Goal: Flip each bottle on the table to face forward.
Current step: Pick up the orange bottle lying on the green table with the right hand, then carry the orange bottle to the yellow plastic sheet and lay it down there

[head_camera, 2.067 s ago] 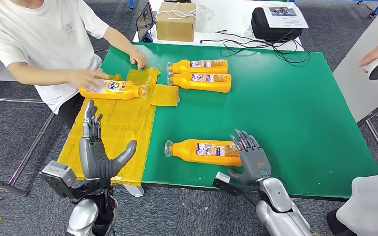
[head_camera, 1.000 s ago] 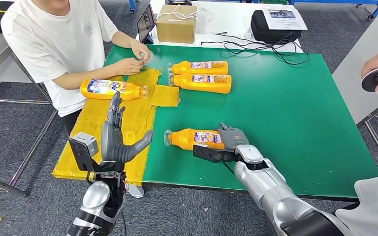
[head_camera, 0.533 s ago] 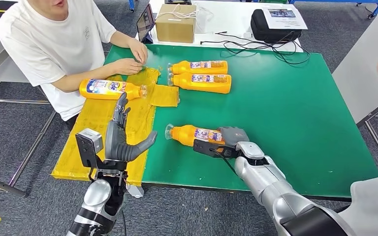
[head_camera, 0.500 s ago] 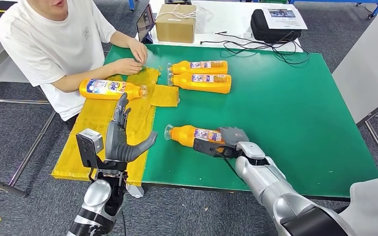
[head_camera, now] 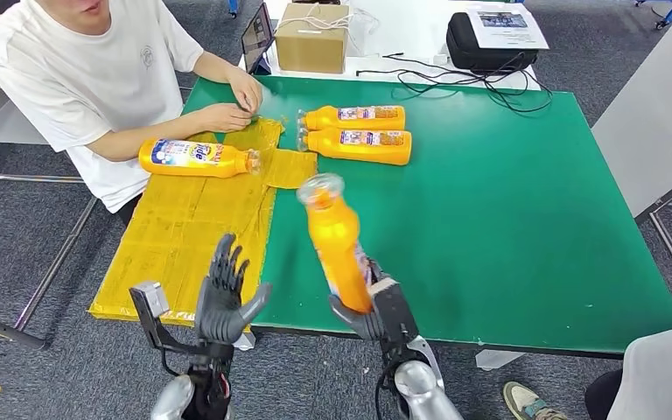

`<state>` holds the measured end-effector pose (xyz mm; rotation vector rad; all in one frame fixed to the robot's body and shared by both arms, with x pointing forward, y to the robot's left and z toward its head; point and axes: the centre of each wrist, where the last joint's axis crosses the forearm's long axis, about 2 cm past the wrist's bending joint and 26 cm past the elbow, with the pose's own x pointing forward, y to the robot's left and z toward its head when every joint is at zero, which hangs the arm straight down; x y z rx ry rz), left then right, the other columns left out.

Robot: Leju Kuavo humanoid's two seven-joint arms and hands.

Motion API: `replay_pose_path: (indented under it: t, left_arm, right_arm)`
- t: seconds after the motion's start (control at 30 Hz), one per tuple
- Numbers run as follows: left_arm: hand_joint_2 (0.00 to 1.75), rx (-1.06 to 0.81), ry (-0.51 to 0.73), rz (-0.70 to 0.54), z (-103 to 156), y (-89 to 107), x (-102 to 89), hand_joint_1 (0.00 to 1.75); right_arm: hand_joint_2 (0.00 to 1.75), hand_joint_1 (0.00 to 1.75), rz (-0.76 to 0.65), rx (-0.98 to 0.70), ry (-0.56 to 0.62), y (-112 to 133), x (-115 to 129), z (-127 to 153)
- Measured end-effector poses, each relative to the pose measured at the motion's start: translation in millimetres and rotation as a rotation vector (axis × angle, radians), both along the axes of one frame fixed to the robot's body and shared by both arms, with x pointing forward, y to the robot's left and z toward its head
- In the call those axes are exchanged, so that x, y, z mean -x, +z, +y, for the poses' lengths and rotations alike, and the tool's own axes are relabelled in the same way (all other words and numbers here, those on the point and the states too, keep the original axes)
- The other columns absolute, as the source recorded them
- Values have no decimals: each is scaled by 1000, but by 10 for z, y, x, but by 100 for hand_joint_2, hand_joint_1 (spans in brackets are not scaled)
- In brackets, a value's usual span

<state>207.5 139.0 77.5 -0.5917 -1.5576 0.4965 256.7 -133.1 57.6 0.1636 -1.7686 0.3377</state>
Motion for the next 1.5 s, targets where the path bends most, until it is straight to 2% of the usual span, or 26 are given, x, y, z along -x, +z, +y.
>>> replay_pose_path:
  t: [0.27,0.37,0.47,0.57,0.7,0.87,1.1,1.13,1.23,1.27,1.3,1.37,1.43,1.5]
  left_arm:
    - [175,8,-79,17,-114,-153,256,0]
    - [175,15,-148,-17,-168,-163,304,0]
    - [175,21,-206,-51,-231,-155,335,0]
    - [175,4,-227,-75,-274,-130,307,0]
    - [175,-22,-222,-85,-288,-76,189,0]
    - [175,-20,-221,-103,-318,-6,72,0]
    - [175,-9,-215,-104,-323,9,37,0]
    - [175,-5,-213,-106,-321,11,34,22]
    - [175,15,-212,-114,-301,9,23,153]
    - [175,28,-215,-116,-294,7,22,175]
    - [175,46,-220,-119,-287,4,24,175]
    - [175,88,-231,-126,-267,-6,31,175]
    - [175,118,-239,-134,-249,-16,38,175]
    - [175,139,-246,-143,-240,-21,44,175]
  right_arm:
    - [175,175,-101,-71,-55,247,73,-3]
    - [175,175,-130,-21,-13,275,55,8]
    - [175,175,-168,86,101,272,28,76]
    - [175,175,-196,212,236,211,33,187]
    - [175,175,-216,294,324,144,58,276]
    - [175,175,-234,338,377,118,51,315]
    - [175,175,-235,361,410,96,42,341]
    - [175,175,-235,365,417,93,39,346]
    - [175,175,-233,373,437,89,25,364]
    - [175,175,-233,374,443,89,20,368]
    - [175,168,-231,374,448,89,16,374]
    - [175,82,-226,369,459,93,10,383]
    - [87,1,-216,356,469,93,13,393]
    - [0,0,-200,339,472,92,23,407]
